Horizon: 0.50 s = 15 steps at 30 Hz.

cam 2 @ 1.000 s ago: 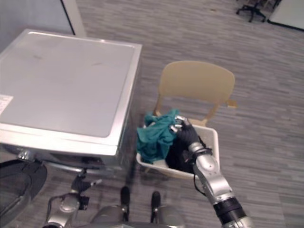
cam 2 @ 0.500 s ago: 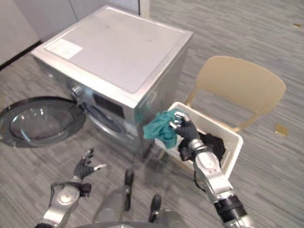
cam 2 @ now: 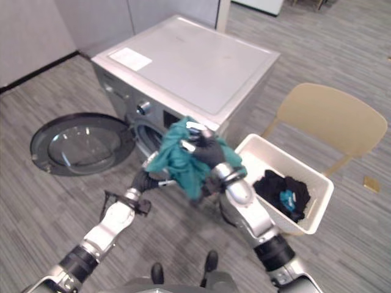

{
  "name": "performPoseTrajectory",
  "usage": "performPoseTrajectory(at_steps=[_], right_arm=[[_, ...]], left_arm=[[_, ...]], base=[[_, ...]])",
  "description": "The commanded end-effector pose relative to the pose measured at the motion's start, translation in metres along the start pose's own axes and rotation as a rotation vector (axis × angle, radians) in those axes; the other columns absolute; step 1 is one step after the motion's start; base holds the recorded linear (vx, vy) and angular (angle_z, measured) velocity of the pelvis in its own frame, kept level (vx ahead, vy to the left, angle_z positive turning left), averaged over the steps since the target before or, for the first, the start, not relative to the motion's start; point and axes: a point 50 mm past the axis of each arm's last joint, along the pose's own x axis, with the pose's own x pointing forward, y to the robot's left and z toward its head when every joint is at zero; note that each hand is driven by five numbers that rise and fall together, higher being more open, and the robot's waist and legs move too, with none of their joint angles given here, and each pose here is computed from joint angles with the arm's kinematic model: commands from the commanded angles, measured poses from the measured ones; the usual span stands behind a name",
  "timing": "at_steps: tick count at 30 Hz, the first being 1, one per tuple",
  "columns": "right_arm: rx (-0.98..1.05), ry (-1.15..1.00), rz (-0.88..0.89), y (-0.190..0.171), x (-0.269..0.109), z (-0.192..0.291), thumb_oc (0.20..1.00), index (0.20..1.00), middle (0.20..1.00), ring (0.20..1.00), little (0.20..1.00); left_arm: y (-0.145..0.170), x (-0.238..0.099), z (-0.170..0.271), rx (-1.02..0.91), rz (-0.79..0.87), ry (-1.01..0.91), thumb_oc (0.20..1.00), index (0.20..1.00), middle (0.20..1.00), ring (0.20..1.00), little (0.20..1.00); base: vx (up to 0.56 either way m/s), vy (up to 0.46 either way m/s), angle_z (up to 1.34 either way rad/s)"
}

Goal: Grab the laundry basket,head to the washer,open it,put in the laundry and shut it.

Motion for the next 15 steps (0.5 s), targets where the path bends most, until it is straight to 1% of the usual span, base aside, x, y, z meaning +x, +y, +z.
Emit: performPoseTrajectory(at_steps=[1,5,6,7,8,10,11,12,13,15], right_arm=[[0.174,-0.187,0.045,0.015,0.012,0.026,0.200,0.200,0.200,0.200,0.200],[0.268,-0.169,0.074,0.026,0.014,0.020,0.200,0.200,0.200,0.200,0.200],[0.283,-0.163,0.079,0.028,0.014,0.018,0.200,0.200,0.200,0.200,0.200],[0.290,-0.152,0.082,0.029,0.013,0.016,0.200,0.200,0.200,0.200,0.200],[0.292,-0.133,0.085,0.029,0.012,0.012,0.200,0.200,0.200,0.200,0.200],[0.289,-0.118,0.078,0.027,0.010,0.009,0.200,0.200,0.200,0.200,0.200],[0.291,-0.098,0.067,0.025,0.008,0.005,0.231,0.231,0.231,0.231,0.231],[0.279,-0.064,0.052,0.021,0.003,-0.001,0.602,0.602,0.602,0.602,0.602],[0.258,-0.044,0.041,0.017,-0.002,-0.003,1.000,1.000,1.000,1.000,1.000],[0.185,0.025,-0.003,0.004,-0.016,-0.014,1.000,1.000,1.000,1.000,1.000]], left_arm=[[-0.003,0.020,0.031,0.072,-0.001,-0.156,1.000,1.000,1.000,1.000,1.000],[-0.009,0.037,0.048,0.113,-0.021,-0.215,1.000,1.000,1.000,1.000,1.000],[-0.009,0.041,0.051,0.129,-0.027,-0.226,0.561,0.561,0.561,0.561,0.561],[-0.009,0.042,0.051,0.134,-0.027,-0.224,0.228,0.228,0.228,0.228,0.228],[-0.006,0.043,0.047,0.136,-0.015,-0.207,0.200,0.200,0.200,0.200,0.200],[-0.003,0.042,0.045,0.130,-0.003,-0.196,0.200,0.200,0.200,0.200,0.200],[0.000,0.040,0.042,0.121,0.007,-0.183,0.200,0.200,0.200,0.200,0.200],[0.003,0.037,0.037,0.106,0.019,-0.162,0.200,0.200,0.200,0.200,0.200],[0.005,0.034,0.033,0.090,0.023,-0.150,0.200,0.200,0.200,0.200,0.200],[0.011,0.025,0.020,0.067,0.043,-0.100,0.200,0.200,0.200,0.200,0.200]], base=[[-0.07,0.137,0.00],[-0.06,0.056,0.14],[-0.05,0.045,0.45],[-0.04,0.010,0.56],[-0.02,-0.007,0.27],[-0.01,-0.026,0.02],[0.00,-0.047,-0.02],[0.01,-0.050,0.00],[0.02,-0.053,-0.01],[0.02,-0.056,-0.03]])
